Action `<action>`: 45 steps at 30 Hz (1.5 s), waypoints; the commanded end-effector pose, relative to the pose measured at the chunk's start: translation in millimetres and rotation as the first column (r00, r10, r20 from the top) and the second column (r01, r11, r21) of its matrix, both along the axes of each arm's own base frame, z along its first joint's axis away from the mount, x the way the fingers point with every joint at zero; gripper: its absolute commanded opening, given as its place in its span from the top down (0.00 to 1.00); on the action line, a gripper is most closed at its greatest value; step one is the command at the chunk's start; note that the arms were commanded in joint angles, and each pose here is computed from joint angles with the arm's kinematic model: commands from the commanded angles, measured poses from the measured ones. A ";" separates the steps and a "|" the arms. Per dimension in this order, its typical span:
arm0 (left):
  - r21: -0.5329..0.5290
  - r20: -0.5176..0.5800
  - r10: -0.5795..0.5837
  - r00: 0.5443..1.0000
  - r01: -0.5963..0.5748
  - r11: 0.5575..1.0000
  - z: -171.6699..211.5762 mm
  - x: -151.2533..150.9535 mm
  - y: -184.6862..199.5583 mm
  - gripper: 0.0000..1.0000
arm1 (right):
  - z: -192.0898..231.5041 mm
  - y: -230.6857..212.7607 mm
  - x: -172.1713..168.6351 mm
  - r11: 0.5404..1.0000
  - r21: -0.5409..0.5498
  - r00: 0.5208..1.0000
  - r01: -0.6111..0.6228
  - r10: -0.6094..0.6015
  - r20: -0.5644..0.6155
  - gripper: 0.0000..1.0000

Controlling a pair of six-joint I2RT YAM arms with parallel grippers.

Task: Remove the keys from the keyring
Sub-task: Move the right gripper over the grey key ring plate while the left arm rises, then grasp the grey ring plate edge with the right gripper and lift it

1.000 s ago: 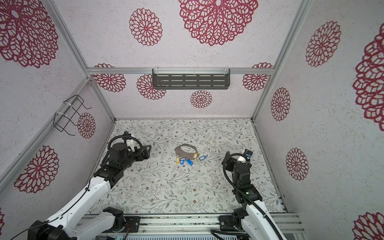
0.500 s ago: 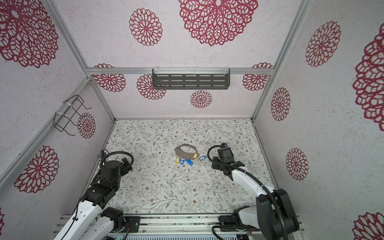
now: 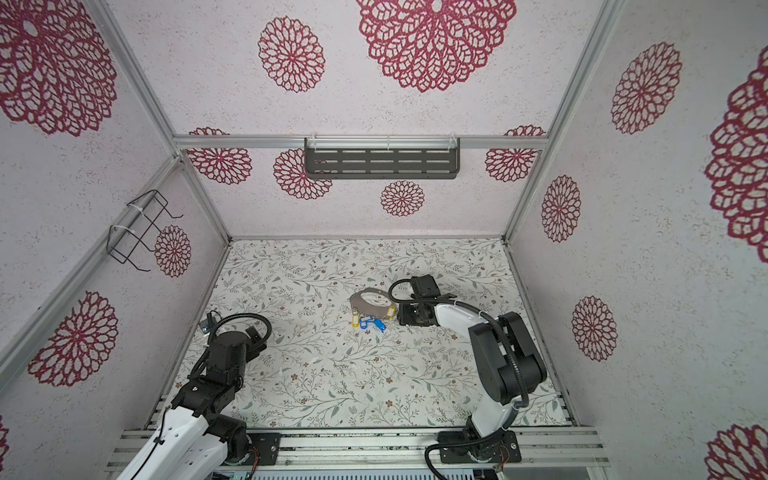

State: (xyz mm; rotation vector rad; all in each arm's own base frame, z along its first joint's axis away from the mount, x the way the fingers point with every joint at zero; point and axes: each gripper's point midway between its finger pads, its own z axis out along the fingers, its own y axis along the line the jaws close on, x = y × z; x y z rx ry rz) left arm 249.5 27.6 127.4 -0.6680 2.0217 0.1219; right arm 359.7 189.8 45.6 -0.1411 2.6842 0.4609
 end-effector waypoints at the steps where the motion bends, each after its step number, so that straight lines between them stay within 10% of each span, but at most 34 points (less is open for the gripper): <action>1: -0.025 0.006 -0.052 0.999 0.052 0.998 1.2 13.9 -11.6 0.03 | -1.6 2.0 5.3 0.994 -0.100 0.999 -0.042 0.042 0.001 0.49; 8: -0.001 -0.072 -0.030 0.997 0.030 1.000 -7.8 19.5 -10.3 0.03 | -1.3 -4.4 12.7 0.957 -0.285 0.997 -0.047 0.064 0.051 0.46; 33: 0.005 -0.121 -0.032 0.992 0.033 0.999 -13.9 24.3 -12.4 0.03 | -18.6 12.0 -5.6 0.945 -0.306 0.993 -0.114 0.120 -0.001 0.53; 45: -0.007 -0.120 -0.047 0.992 0.047 0.999 -14.8 26.1 -15.7 0.03 | -19.0 5.1 -19.3 0.944 -0.313 0.994 -0.109 0.113 -0.004 0.81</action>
